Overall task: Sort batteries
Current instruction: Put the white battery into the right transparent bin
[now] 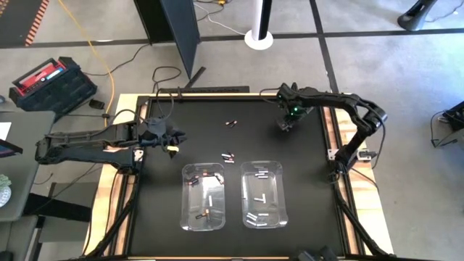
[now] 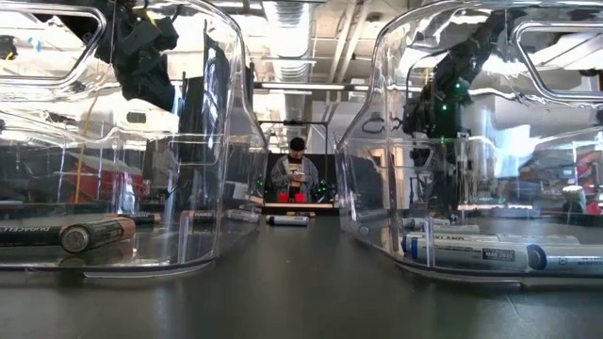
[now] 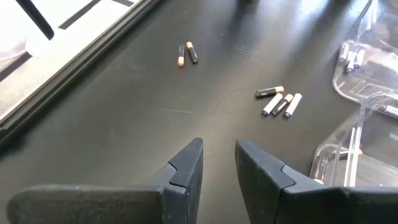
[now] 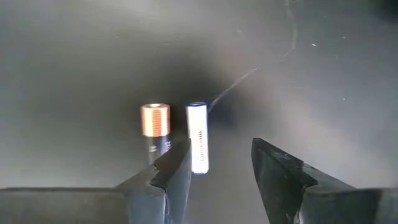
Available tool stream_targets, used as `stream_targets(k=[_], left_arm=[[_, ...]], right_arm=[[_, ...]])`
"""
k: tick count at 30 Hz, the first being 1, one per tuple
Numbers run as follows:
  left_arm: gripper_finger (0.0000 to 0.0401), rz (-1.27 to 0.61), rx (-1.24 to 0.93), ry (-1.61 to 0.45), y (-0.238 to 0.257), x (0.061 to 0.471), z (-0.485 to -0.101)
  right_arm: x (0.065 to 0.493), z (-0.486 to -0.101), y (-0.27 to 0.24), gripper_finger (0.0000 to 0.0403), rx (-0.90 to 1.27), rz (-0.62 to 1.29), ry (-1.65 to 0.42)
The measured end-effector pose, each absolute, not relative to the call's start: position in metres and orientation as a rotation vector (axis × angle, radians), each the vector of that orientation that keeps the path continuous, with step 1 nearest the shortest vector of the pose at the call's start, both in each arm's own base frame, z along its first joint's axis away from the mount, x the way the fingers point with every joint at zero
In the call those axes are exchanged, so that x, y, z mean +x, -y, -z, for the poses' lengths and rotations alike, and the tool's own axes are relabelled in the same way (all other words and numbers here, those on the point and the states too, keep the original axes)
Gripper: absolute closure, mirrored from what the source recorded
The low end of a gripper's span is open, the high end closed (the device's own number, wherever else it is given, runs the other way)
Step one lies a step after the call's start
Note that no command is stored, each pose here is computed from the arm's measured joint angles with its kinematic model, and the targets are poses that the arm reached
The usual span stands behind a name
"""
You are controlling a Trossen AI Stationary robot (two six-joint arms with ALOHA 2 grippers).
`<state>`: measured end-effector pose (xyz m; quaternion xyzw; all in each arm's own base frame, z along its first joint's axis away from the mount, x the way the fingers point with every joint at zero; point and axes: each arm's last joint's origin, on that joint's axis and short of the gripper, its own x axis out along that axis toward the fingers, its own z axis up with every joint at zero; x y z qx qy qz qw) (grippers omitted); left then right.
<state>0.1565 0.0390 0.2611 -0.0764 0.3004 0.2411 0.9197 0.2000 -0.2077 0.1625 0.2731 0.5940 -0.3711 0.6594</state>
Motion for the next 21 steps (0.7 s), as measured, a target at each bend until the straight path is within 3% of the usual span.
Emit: stream_targets(k=[21], left_arm=[[0.0310,-0.493,-0.155,-0.618,-0.0389,0.1564,-0.2611]], right_arm=[[0.2046,-0.1632,0.2110,0.0223,0.605,0.811,-1.287]])
